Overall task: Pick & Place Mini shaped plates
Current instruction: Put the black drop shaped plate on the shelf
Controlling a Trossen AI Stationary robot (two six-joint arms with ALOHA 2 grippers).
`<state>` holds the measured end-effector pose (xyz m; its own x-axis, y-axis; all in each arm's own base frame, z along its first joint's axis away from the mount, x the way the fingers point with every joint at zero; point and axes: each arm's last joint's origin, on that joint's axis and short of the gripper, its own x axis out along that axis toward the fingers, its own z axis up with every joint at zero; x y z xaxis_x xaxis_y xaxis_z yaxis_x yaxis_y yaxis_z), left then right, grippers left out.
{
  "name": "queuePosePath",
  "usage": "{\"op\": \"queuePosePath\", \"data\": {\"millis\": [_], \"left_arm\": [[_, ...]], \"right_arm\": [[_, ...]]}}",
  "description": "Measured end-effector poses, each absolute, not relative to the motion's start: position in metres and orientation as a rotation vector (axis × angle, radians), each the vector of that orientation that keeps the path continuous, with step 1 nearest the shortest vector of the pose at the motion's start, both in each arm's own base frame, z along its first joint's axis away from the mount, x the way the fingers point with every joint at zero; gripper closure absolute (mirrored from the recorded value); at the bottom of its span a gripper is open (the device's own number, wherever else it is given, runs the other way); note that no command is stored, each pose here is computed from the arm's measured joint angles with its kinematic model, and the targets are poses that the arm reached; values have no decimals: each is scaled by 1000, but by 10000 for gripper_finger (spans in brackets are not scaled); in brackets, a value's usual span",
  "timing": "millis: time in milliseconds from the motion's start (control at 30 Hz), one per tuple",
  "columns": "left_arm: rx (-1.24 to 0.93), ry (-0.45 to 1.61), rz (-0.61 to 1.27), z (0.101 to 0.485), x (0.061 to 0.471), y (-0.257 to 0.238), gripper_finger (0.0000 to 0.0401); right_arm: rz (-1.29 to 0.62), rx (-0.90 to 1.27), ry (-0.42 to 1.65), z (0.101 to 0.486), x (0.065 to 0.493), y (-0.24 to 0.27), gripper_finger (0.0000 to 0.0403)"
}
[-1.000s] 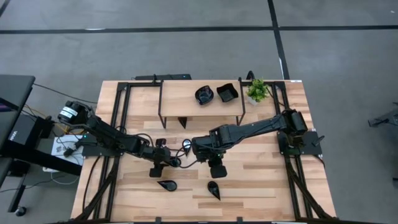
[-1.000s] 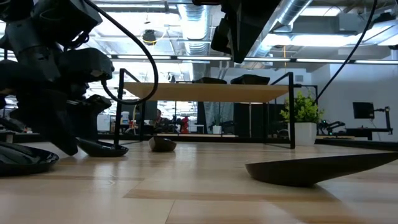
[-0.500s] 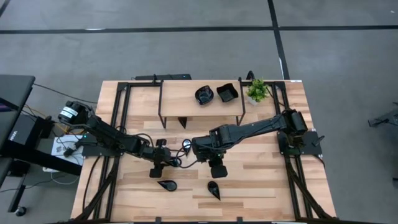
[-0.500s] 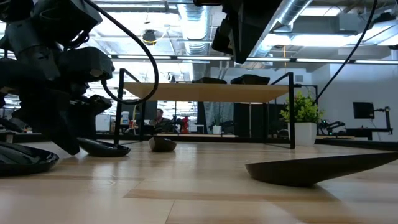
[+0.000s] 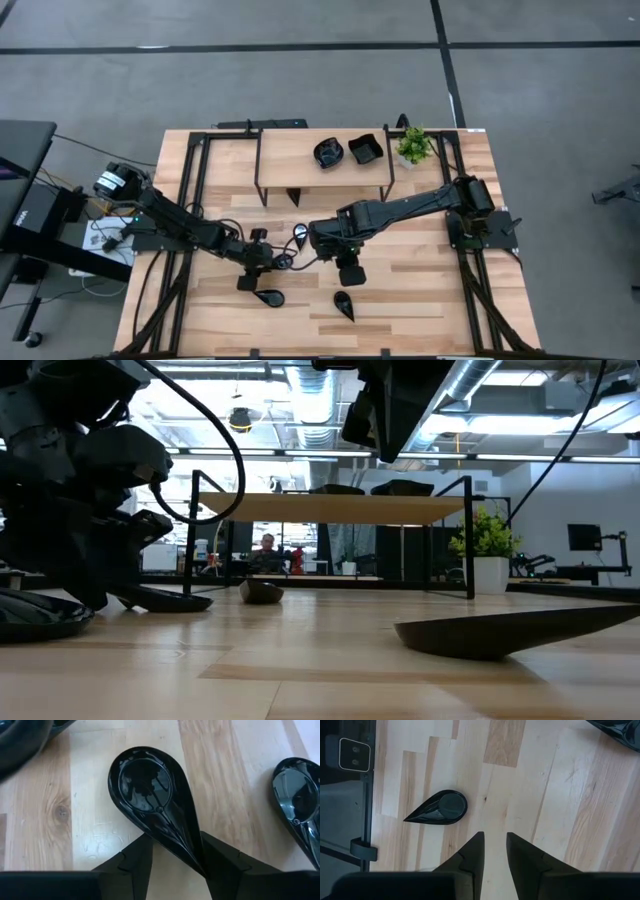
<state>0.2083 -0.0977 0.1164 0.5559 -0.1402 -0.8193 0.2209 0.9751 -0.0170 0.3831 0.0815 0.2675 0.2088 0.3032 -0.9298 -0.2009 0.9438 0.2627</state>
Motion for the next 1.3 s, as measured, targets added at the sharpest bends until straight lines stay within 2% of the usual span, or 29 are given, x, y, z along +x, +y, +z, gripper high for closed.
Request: {"op": "queuePosePath", "data": {"millis": [367, 933, 1300], "left_arm": [[89, 949, -213, 117, 209, -98, 274], [88, 935, -210, 118, 210, -98, 285], [77, 804, -226, 145, 207, -96, 286]], "right_arm": [[351, 91, 1315, 267, 383, 81, 326], [351, 91, 1315, 267, 383, 82, 326], [351, 91, 1318, 267, 383, 81, 326]]}}
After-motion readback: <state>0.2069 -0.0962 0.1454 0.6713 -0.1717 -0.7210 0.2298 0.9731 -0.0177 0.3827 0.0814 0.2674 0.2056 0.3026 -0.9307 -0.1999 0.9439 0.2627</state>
